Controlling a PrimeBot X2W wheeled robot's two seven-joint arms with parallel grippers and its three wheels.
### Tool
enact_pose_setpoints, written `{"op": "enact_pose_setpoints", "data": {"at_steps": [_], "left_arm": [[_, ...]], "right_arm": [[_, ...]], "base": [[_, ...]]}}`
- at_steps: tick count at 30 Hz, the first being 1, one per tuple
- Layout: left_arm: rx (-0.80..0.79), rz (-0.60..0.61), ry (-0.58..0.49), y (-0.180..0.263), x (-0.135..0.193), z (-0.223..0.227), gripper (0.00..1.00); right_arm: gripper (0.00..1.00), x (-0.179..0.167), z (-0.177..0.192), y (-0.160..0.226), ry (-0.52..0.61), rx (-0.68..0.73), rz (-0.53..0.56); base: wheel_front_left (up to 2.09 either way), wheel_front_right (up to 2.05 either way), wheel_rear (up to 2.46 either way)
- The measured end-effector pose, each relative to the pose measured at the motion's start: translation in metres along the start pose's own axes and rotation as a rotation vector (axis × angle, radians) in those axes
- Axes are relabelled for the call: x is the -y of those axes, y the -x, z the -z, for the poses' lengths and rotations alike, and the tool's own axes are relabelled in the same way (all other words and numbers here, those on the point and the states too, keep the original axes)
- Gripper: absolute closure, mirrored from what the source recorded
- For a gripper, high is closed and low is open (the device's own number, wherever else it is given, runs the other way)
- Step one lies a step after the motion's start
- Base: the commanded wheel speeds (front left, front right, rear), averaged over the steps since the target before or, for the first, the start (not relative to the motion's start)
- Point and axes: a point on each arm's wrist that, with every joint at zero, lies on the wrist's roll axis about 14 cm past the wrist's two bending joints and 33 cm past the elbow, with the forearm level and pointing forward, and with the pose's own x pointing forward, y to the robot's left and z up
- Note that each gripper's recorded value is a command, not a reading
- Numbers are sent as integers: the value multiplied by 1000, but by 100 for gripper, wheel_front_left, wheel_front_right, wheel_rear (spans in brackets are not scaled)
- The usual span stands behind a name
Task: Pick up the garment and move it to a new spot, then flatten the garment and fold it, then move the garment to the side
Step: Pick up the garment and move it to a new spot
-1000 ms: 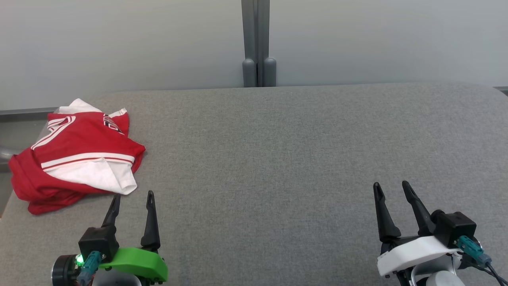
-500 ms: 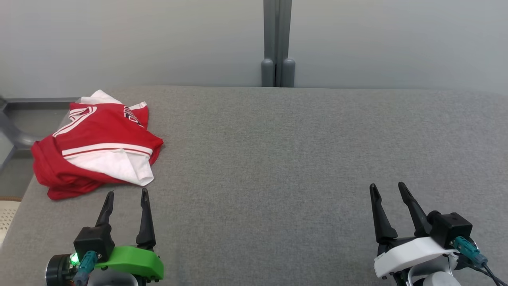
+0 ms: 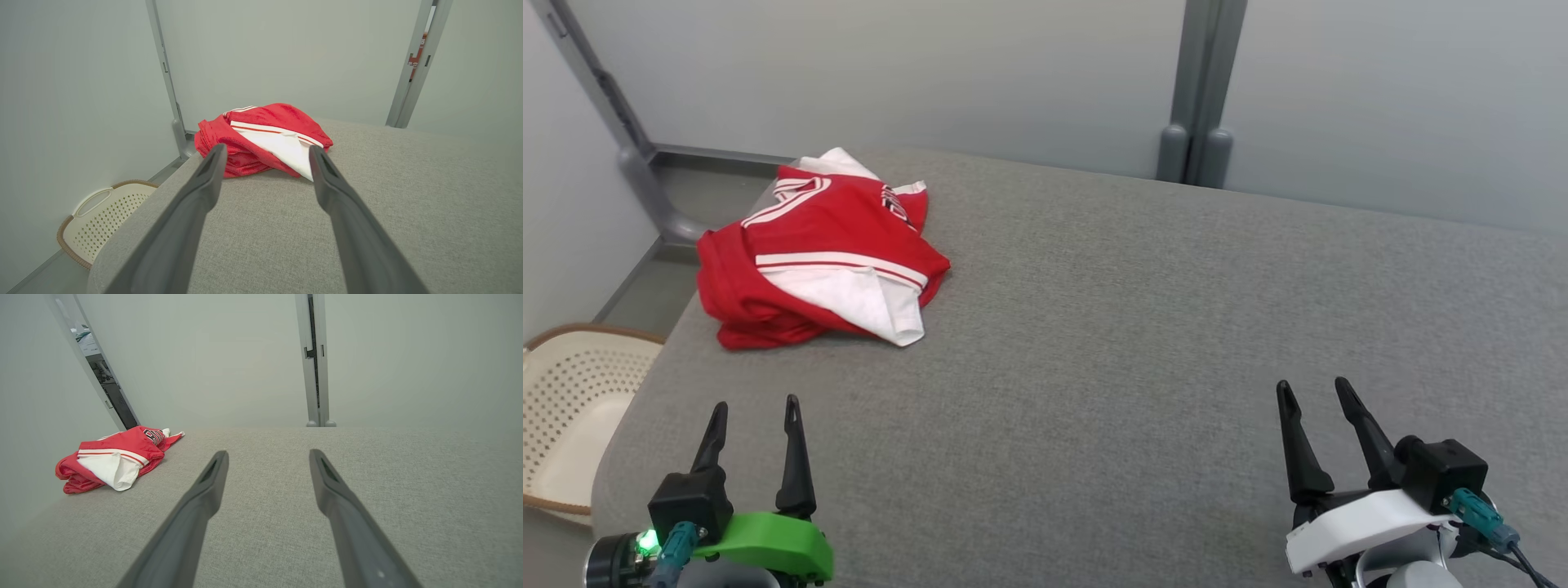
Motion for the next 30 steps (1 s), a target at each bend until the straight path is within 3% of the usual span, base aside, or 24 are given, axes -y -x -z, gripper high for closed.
{"op": "enact_pose_setpoints", "data": {"at_steps": [20,30], "left_arm": [[-2,-304,-26,56,-96,-1,0],[-10,-378,-42,67,-110,4,0]], "right_arm": [[0,-86,26,-38,-45,-66,-261],[0,-101,36,-48,-62,-88,-315]], "base": [[0,0,0],[0,0,0]]}}
